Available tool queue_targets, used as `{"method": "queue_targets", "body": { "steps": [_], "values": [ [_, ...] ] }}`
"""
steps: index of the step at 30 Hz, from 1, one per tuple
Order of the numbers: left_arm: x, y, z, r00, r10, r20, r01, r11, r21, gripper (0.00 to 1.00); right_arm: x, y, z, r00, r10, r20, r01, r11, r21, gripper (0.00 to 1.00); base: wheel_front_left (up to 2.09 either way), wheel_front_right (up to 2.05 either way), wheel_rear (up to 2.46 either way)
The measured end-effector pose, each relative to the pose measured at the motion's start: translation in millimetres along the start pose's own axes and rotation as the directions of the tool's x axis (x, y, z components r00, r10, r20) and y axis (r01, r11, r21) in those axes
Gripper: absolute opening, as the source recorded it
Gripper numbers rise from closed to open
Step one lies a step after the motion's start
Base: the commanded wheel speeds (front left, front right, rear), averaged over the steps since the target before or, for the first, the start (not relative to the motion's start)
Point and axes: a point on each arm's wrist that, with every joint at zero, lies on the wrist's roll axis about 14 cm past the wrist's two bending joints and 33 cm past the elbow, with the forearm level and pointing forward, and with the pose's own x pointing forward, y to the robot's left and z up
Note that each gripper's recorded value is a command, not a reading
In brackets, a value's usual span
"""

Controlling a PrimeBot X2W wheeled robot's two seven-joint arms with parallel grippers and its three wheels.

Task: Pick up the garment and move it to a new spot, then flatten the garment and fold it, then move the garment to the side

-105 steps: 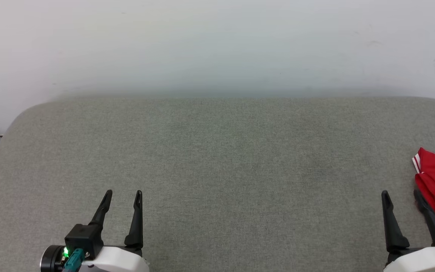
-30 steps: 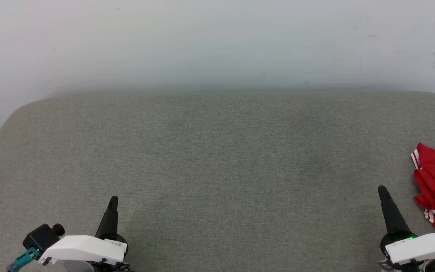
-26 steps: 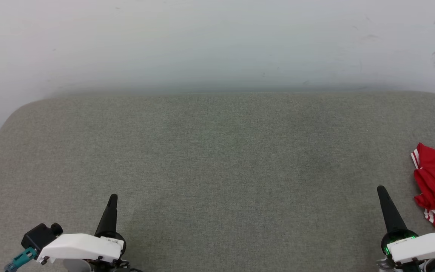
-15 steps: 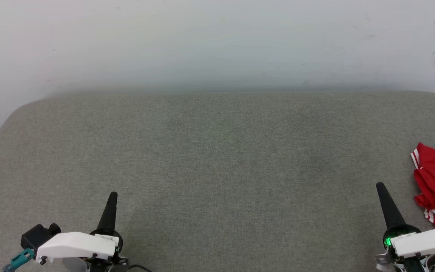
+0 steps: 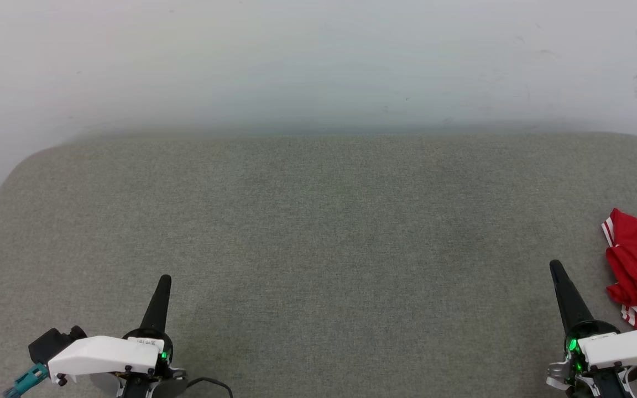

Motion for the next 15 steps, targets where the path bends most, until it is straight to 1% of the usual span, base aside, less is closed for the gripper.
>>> {"method": "queue_targets", "body": {
  "steps": [15],
  "values": [
    [3.0,-4.4,1.9,1.000,-0.020,-0.002,0.020,0.992,-0.126,0.00,4.2,-1.0,-0.4,1.000,0.001,0.005,-0.002,0.992,0.130,0.00,0.00,0.00,0.00]
  ]
}}
